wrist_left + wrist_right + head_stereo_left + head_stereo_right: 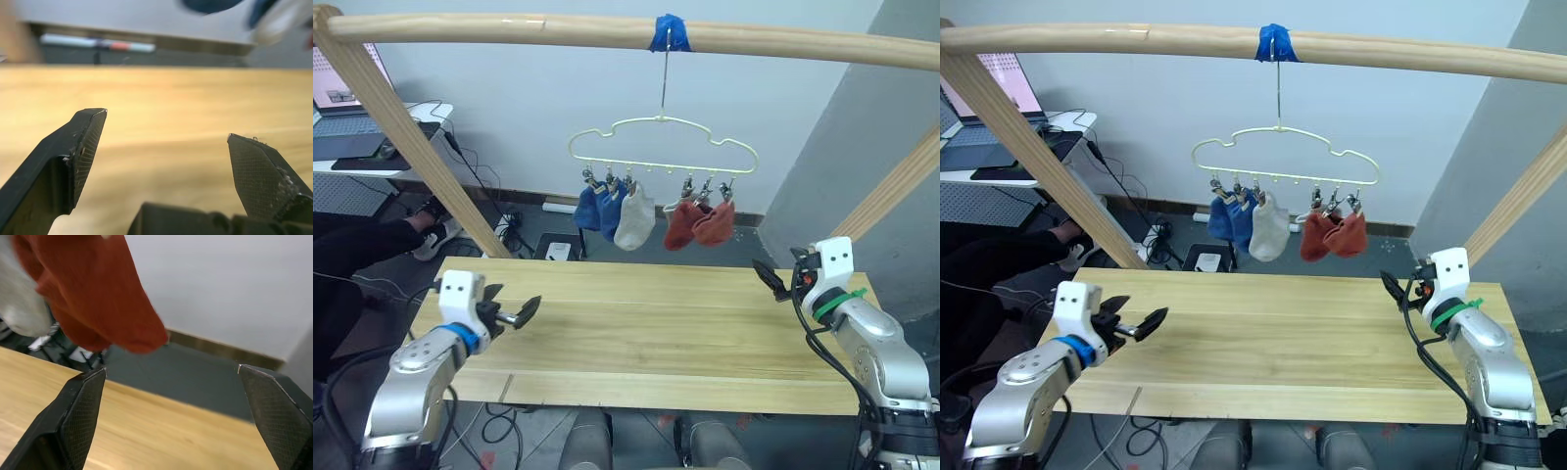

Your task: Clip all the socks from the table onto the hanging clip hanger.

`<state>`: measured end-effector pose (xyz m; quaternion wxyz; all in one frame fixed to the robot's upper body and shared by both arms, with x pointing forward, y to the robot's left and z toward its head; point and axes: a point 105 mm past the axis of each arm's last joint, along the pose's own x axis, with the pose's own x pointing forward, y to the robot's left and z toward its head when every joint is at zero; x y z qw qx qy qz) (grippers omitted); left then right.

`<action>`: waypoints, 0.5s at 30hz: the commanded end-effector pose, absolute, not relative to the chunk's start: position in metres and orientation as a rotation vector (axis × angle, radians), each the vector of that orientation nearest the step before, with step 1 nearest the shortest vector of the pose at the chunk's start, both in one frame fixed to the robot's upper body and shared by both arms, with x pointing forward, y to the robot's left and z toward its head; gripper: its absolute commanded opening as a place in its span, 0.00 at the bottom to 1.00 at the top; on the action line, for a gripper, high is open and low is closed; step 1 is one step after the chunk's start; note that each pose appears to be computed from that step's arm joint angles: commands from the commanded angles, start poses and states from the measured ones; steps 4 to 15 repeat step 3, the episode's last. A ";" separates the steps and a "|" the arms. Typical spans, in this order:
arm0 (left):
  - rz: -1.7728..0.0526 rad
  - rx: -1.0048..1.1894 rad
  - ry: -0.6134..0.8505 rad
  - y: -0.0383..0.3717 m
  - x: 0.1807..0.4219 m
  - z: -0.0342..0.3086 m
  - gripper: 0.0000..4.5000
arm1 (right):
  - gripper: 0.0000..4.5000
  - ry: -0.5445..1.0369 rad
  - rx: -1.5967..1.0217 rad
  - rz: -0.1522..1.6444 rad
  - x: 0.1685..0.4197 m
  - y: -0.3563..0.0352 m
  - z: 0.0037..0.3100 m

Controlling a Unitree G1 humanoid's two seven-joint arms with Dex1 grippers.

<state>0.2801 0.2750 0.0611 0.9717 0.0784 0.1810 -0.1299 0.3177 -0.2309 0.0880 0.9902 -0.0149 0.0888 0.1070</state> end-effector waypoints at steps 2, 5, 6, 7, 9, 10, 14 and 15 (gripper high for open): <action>-0.284 0.178 0.324 0.277 0.281 0.069 1.00 | 1.00 0.146 -0.073 0.085 0.312 -0.254 0.092; -0.294 0.179 0.326 0.277 0.281 0.069 1.00 | 1.00 0.144 -0.079 0.078 0.312 -0.255 0.092; -0.294 0.179 0.326 0.277 0.281 0.069 1.00 | 1.00 0.144 -0.079 0.078 0.312 -0.255 0.092; -0.294 0.179 0.326 0.277 0.281 0.069 1.00 | 1.00 0.144 -0.079 0.078 0.312 -0.255 0.092; -0.294 0.179 0.326 0.277 0.281 0.069 1.00 | 1.00 0.144 -0.079 0.078 0.312 -0.255 0.092; -0.294 0.179 0.326 0.277 0.281 0.069 1.00 | 1.00 0.144 -0.079 0.078 0.312 -0.255 0.092; -0.294 0.179 0.326 0.277 0.281 0.069 1.00 | 1.00 0.144 -0.079 0.078 0.312 -0.255 0.092; -0.294 0.179 0.326 0.277 0.281 0.069 1.00 | 1.00 0.144 -0.079 0.078 0.312 -0.255 0.092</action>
